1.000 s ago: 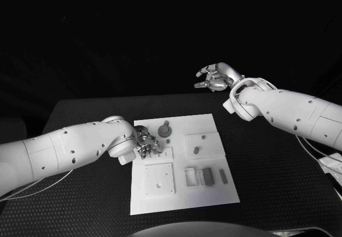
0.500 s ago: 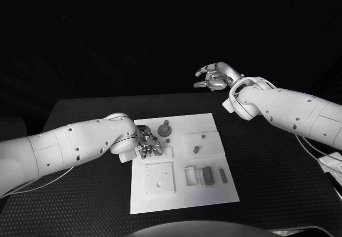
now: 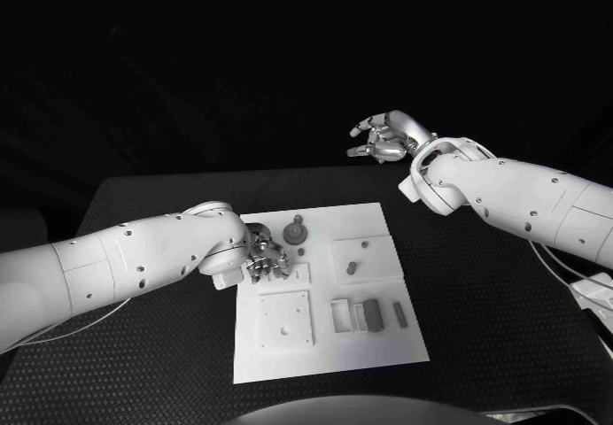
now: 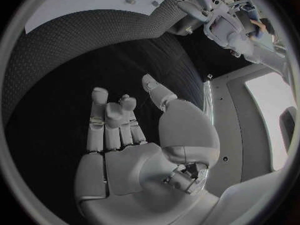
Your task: Assemble the parts on the task board
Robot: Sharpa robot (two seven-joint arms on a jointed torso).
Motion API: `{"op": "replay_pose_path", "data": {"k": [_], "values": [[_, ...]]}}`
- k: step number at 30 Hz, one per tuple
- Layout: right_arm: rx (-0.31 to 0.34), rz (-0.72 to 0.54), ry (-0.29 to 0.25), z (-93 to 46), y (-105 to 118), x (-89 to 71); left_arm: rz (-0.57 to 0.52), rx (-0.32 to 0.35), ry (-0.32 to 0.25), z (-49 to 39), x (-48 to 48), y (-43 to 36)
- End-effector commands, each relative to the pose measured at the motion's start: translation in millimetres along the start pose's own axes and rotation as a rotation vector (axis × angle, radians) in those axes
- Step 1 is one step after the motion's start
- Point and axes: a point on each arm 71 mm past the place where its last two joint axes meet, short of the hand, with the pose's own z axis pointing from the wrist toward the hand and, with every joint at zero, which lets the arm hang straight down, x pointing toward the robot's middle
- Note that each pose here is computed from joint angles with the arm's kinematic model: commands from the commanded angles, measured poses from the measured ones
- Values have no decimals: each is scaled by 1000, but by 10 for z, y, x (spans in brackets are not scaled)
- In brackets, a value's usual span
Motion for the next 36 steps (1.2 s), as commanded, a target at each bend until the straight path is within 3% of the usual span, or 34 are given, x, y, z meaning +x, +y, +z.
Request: {"op": "replay_pose_path", "data": {"k": [1, 24, 36], "values": [[-10, 0, 13, 2, 13, 13, 16, 3, -6, 0, -2, -30], [-12, -1, 14, 0, 18, 16, 37, -2, 21, 29, 21, -65], [-13, 0, 16, -4, 22, 18, 46, -13, 26, 33, 8, -28]]}}
